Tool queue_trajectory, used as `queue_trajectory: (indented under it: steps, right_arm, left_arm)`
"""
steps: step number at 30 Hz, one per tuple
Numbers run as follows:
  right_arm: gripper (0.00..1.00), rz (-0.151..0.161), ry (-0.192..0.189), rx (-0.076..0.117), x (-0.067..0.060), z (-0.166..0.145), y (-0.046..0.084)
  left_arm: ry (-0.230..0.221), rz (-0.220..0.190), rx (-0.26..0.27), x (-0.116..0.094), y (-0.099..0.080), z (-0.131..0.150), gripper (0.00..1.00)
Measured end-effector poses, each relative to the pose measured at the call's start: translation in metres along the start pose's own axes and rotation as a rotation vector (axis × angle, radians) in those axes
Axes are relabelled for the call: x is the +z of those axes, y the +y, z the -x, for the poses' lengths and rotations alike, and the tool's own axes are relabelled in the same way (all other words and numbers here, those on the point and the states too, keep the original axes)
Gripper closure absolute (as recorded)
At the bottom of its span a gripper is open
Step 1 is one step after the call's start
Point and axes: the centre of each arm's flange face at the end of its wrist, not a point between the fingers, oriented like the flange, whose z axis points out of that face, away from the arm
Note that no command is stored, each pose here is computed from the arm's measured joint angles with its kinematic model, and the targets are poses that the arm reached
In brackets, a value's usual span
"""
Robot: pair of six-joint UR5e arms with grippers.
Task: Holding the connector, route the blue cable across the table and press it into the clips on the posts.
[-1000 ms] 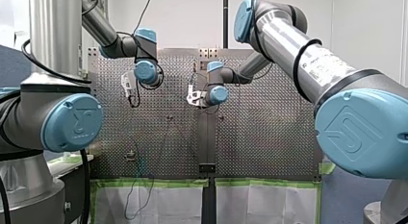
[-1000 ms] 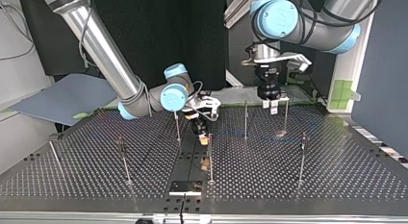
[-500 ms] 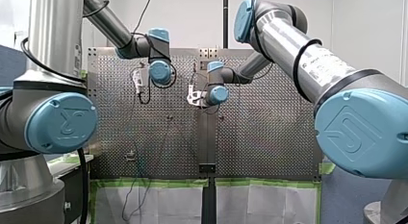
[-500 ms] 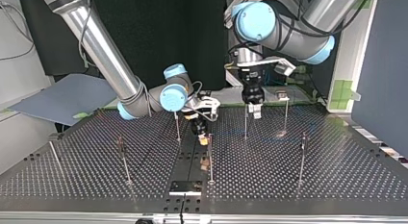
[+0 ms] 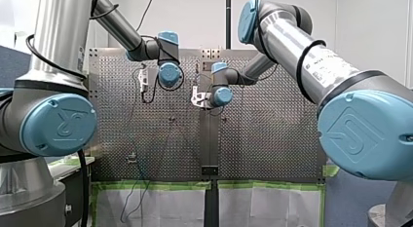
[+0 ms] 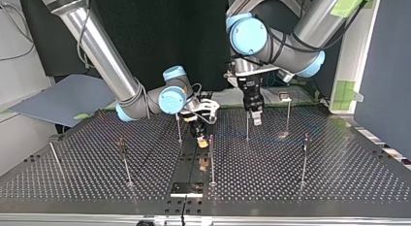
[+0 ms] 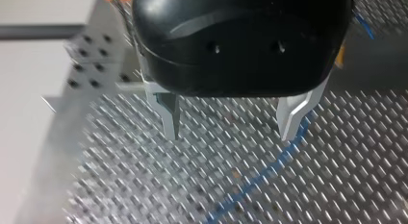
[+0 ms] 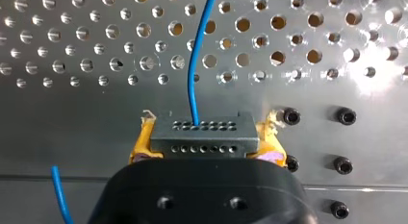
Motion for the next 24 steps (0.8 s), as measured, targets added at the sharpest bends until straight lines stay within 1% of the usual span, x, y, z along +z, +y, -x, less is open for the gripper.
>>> queue_trajectory:
  steps: [2,6,20,24]
  right_arm:
    - [1.00,0.001,0.000,0.000,0.000,0.000,0.001]
    - [1.00,0.002,0.002,0.001,0.000,0.000,0.002]
    - [1.00,0.002,0.002,0.001,0.001,-0.001,0.003]
    - [1.00,0.002,0.003,0.001,0.001,-0.001,0.003]
  left_arm:
    - [0.005,0.017,0.023,0.008,0.004,-0.004,0.00]
    - [-0.001,0.030,0.057,0.022,0.012,-0.004,0.00]
    - [-0.052,0.060,0.145,0.047,0.019,0.014,0.00]
    - [-0.053,0.072,0.179,0.058,0.025,0.015,0.00]
